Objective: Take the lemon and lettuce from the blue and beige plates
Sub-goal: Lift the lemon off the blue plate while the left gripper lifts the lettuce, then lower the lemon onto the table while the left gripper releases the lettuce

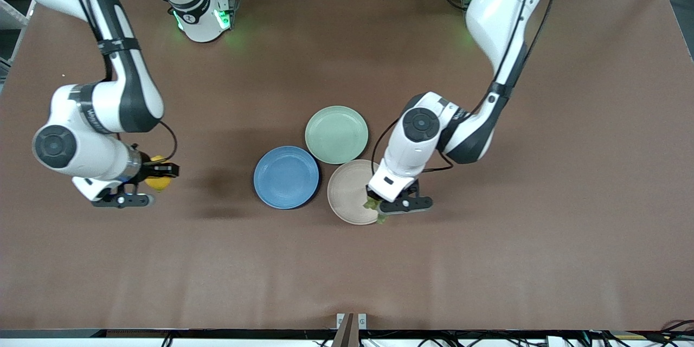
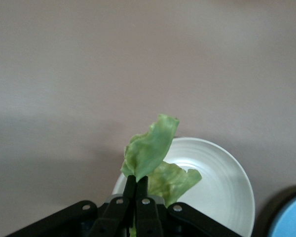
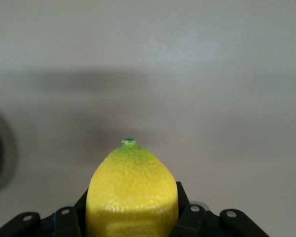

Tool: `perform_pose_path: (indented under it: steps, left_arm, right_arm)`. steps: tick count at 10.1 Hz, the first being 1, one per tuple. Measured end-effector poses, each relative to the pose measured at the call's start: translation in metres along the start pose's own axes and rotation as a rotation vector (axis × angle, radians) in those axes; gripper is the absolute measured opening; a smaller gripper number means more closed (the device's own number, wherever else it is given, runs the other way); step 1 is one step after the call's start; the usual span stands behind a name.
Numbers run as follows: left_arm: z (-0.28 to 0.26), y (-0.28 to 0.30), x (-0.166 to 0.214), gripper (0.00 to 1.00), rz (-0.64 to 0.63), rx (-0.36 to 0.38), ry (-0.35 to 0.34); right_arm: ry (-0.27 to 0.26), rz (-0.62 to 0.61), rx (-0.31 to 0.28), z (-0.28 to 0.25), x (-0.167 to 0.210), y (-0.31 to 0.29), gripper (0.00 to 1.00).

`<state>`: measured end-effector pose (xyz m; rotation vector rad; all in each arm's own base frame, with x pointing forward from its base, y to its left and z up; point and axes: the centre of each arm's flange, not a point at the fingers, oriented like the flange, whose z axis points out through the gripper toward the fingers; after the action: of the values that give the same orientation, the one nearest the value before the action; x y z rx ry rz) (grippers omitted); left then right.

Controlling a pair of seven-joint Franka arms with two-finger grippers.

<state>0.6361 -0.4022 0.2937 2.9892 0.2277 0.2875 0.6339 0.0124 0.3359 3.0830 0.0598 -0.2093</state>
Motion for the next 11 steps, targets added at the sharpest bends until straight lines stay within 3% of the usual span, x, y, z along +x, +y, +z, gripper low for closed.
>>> perform_pose_path:
  steps: [4,8,11]
  left_arm:
    - [-0.013,-0.085,0.057,0.03,-0.067,0.076,-0.040]
    - [-0.015,-0.190,0.100,0.03,0.042,0.152,-0.145]
    - [-0.004,-0.261,0.116,0.03,0.109,0.165,-0.197]
  right_arm:
    - [0.076,-0.040,0.000,0.038,-0.020,0.037,0.63]
    - [0.111,-0.058,0.000,0.085,-0.045,0.048,0.63]
    - [0.120,-0.057,0.000,0.119,-0.060,0.053,0.63]
